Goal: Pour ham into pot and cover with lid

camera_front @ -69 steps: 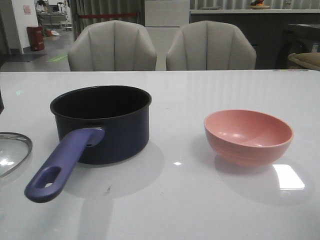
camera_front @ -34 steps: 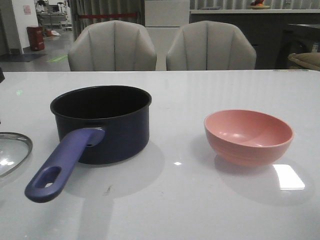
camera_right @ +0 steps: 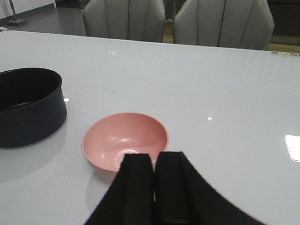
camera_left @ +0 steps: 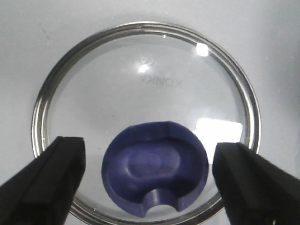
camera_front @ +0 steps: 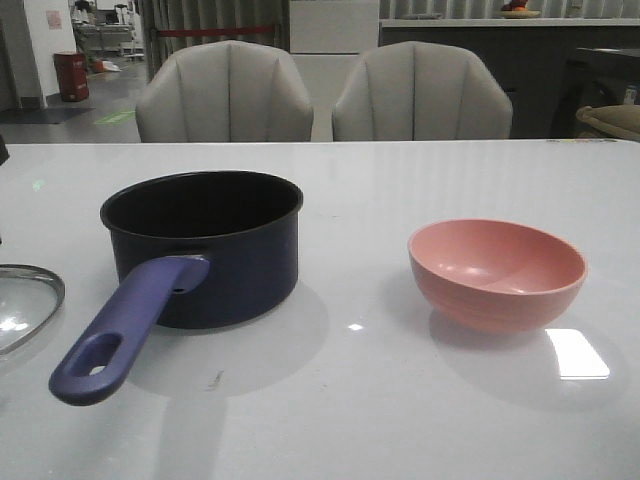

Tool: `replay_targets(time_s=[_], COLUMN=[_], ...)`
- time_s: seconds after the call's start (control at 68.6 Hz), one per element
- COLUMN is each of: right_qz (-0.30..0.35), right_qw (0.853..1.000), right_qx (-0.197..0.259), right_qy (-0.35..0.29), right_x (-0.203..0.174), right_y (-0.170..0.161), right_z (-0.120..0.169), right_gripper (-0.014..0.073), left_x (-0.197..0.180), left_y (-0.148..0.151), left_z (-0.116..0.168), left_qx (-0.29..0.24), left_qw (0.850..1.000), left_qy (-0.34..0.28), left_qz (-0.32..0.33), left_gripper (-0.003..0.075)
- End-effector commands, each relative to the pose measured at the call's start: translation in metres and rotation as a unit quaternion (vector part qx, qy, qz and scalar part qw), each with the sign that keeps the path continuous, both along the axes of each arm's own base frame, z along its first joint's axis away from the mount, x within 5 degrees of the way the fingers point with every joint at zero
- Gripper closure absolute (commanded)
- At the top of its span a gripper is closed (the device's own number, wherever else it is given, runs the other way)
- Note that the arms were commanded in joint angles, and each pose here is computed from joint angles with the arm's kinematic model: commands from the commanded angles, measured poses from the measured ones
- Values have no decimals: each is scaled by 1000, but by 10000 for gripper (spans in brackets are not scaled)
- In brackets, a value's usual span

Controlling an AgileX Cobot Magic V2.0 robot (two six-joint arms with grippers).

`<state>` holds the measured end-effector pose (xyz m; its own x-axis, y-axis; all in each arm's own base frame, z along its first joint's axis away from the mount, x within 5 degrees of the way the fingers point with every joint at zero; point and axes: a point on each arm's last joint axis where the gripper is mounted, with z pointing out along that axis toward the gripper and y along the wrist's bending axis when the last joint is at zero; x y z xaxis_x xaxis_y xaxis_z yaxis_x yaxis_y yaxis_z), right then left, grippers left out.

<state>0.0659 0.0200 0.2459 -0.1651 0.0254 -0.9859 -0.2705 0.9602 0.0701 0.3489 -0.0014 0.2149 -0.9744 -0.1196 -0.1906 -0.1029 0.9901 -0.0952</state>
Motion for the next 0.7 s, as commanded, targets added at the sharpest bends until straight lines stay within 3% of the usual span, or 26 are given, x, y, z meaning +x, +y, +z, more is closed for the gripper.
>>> replay_targets(time_s=[0.0, 0.219, 0.452, 0.685], right_qz=[-3, -3, -3, -3], right_qw=[999, 999, 999, 999], right_qx=[4, 4, 4, 4], right_qy=[-48, -48, -48, -48], right_x=[1, 1, 1, 1], right_y=[0, 0, 0, 0], right_z=[16, 16, 16, 16], right_gripper=[449, 449, 449, 449], left_x=[3, 4, 6, 8], left_y=[-4, -11, -11, -13], left_z=[21, 21, -1, -7], left_qx=[1, 5, 4, -3], left_qw=[999, 998, 1000, 1000], left_qy=[-45, -52, -2, 7], left_qz=[-8, -23, -23, -16], left_gripper=[139, 139, 139, 162])
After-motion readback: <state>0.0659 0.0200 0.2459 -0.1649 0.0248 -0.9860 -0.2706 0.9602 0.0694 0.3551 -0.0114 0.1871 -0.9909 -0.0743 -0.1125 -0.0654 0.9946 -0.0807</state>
